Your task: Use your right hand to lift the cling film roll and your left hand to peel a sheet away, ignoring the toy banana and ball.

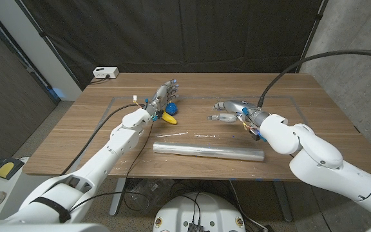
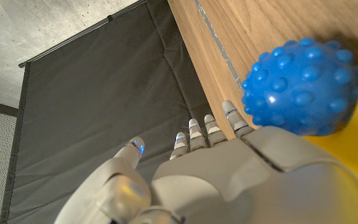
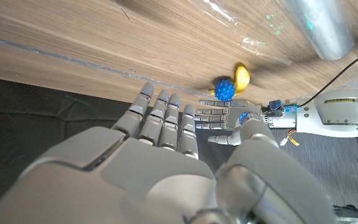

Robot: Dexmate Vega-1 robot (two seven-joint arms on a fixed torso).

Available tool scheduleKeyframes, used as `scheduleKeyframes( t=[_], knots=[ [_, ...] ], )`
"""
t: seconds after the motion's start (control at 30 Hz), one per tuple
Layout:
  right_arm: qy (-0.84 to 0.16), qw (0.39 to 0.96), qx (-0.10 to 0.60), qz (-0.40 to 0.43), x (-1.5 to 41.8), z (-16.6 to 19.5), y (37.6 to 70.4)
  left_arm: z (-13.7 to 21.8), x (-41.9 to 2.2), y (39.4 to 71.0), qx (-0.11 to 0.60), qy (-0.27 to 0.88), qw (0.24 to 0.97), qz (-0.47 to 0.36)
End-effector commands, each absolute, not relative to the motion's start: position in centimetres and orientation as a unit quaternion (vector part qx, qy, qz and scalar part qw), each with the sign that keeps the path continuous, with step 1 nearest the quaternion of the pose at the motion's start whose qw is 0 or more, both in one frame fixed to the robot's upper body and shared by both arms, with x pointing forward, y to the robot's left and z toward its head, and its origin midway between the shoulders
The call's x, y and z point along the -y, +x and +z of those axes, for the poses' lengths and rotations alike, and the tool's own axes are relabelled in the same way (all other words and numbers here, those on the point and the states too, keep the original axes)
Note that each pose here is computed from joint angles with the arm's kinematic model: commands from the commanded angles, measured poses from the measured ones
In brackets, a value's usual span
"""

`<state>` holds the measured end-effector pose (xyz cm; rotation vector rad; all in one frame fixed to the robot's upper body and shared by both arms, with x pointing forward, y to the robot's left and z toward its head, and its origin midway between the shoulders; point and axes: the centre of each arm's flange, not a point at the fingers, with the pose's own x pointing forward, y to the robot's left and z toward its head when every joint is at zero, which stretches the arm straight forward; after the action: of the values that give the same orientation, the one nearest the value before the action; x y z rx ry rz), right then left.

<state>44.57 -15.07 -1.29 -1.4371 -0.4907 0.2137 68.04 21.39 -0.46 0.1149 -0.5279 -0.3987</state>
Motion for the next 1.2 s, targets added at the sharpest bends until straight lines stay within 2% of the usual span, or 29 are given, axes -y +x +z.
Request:
scheduleKeyframes(
  t=[0.03, 0.43, 1.2],
  knots=[
    [-0.671, 0.711, 0.183, 0.109, 12.9, -2.4, 43.8, -0.4, -21.8, 68.1, 0.258, 0.059, 0.943, -0.202],
    [-0.695, 0.696, 0.139, 0.119, 10.7, -3.7, 42.6, -0.2, -21.5, 68.1, 0.259, 0.067, 0.939, -0.216],
    [-0.718, 0.678, 0.110, 0.108, 8.5, -6.3, 42.1, -0.2, -21.2, 68.0, 0.254, 0.078, 0.937, -0.228]
  ],
)
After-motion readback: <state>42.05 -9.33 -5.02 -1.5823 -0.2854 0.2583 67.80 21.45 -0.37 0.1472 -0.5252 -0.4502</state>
